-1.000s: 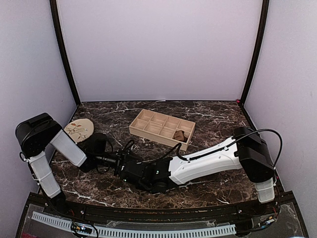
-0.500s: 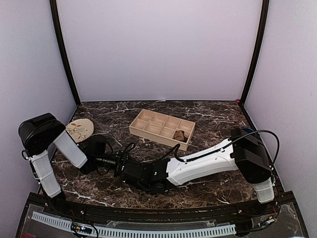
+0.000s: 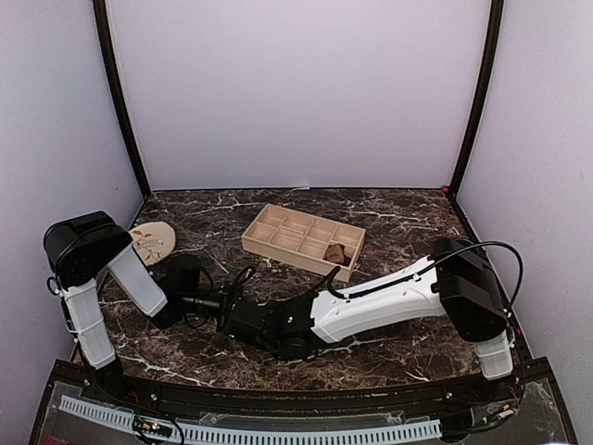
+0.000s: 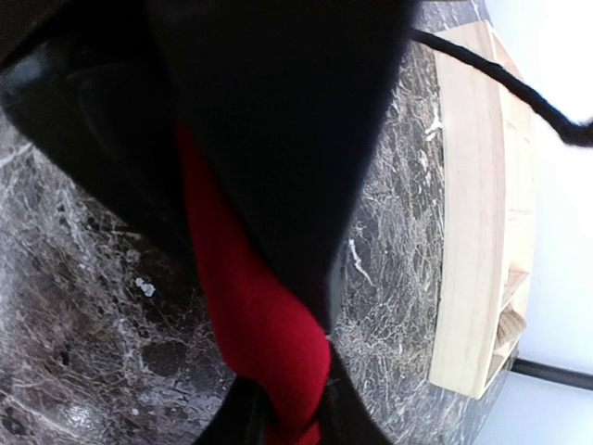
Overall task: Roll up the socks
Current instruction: Pick up the sock from the center of the board.
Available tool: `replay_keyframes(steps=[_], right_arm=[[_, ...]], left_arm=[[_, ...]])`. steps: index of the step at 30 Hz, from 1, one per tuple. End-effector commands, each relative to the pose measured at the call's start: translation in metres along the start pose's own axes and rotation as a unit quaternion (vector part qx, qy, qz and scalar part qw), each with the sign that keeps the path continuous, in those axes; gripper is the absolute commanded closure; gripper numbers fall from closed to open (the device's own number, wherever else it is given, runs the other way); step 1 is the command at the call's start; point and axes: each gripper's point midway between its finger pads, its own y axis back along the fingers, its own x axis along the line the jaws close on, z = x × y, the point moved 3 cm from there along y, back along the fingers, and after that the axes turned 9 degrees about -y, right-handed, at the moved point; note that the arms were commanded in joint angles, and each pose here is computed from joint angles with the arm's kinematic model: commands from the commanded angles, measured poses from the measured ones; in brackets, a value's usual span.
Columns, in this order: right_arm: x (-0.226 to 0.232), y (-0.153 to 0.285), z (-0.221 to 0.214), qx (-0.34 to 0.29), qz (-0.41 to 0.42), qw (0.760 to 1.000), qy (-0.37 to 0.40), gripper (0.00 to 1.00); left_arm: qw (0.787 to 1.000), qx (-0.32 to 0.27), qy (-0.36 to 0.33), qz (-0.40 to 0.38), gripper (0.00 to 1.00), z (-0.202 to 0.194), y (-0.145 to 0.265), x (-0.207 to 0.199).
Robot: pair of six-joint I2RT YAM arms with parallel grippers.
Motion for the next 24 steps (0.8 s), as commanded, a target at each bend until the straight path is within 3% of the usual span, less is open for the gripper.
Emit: replay_keyframes(steps=[1, 10, 24], right_arm=[[-0.008, 0.006, 0.010, -0.011, 0.032, 0.997, -0.074, 0.82], [-0.024, 0.020, 0.001, -0.004, 0.088, 0.984, -0.156, 0.62], [-0.061, 0.063, -0.029, -0.004, 0.116, 0.954, -0.276, 0.60]], left_arm=[[0.997, 0.011, -0.075, -0.031, 1.00, -0.005, -0.004, -0.021], [0.989, 0.002, -0.144, -0.013, 1.00, 0.003, -0.008, -0.020], [0.972, -0.028, -0.232, -0.005, 1.00, 0.023, -0.013, -0.046]])
